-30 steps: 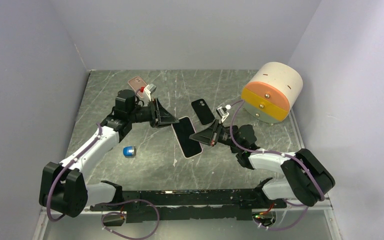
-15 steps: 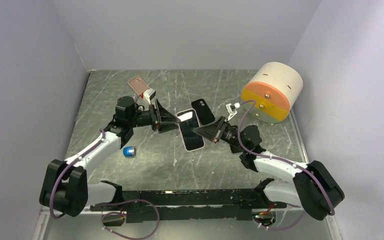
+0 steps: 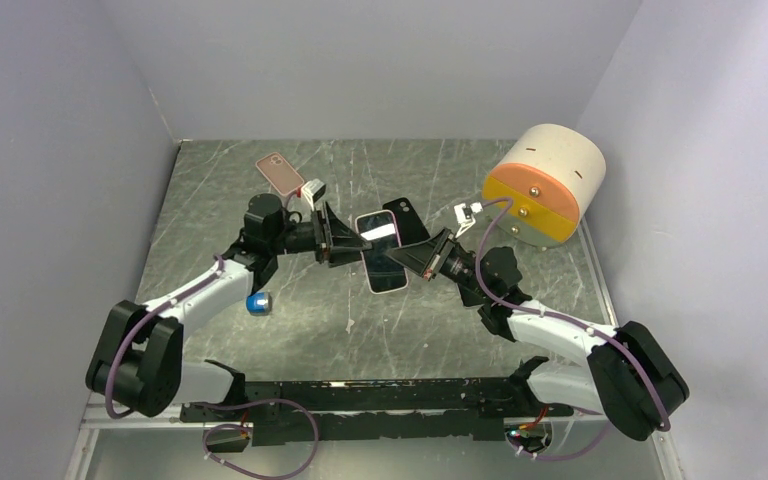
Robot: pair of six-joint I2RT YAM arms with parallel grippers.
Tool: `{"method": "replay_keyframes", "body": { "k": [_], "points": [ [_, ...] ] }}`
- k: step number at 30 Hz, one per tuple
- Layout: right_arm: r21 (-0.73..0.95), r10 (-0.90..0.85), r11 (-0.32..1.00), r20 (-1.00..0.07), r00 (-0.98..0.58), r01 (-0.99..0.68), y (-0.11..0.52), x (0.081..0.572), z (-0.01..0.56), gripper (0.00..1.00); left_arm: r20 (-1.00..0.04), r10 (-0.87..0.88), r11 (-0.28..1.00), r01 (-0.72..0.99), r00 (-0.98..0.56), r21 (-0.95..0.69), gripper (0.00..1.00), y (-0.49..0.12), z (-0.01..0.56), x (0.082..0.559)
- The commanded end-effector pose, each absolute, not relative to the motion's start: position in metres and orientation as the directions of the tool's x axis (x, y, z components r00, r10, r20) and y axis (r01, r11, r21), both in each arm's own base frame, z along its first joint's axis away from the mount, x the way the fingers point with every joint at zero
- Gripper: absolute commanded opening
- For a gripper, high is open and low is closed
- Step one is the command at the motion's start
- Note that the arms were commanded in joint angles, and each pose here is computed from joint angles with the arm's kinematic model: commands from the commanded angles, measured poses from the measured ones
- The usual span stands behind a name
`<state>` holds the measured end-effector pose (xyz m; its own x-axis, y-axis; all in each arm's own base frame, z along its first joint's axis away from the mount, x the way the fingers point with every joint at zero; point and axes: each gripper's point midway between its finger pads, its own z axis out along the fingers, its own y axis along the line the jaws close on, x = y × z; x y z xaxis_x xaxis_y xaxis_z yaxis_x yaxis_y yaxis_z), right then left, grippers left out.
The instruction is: Put the phone into the phone case
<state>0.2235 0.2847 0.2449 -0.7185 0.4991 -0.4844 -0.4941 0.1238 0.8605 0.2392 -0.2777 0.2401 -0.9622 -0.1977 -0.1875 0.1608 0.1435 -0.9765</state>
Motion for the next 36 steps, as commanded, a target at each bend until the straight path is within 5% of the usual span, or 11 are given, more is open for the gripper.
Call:
{"method": "replay_keyframes", "body": {
  "k": [1,6,13,23,31,36],
  "points": [
    [0.792,0.558,0.064,-0.533,-0.636,-0.607,0.284,0.224,0.294,0.00,-0.247,-0.173,0.087,0.235,-0.954,-0.968,0.53,-0.290,0.261,0.241],
    [0.791,0.538,0.094,-0.552,-0.638,-0.605,0.285,0.222,0.285,0.00,-0.262,-0.174,0.086,0.250,-0.949,-0.964,0.21,-0.292,0.261,0.243],
    [0.779,0.484,0.131,-0.590,-0.647,-0.613,0.284,0.214,0.276,0.13,-0.322,-0.134,0.088,0.312,-0.937,-0.946,0.03,-0.291,0.261,0.237],
    [0.776,0.450,0.131,-0.601,-0.660,-0.617,0.286,0.210,0.282,0.38,-0.448,0.001,0.038,0.448,-0.894,-0.893,0.03,-0.288,0.264,0.212],
    [0.787,0.463,0.103,-0.579,-0.671,-0.608,0.285,0.220,0.293,0.45,-0.553,0.093,0.072,0.560,-0.828,-0.826,0.02,-0.292,0.260,0.190],
    [0.777,0.479,0.096,-0.584,-0.656,-0.622,0.278,0.225,0.302,0.40,-0.552,0.123,0.067,0.562,-0.825,-0.824,0.03,-0.292,0.255,0.182]
  ]
}}
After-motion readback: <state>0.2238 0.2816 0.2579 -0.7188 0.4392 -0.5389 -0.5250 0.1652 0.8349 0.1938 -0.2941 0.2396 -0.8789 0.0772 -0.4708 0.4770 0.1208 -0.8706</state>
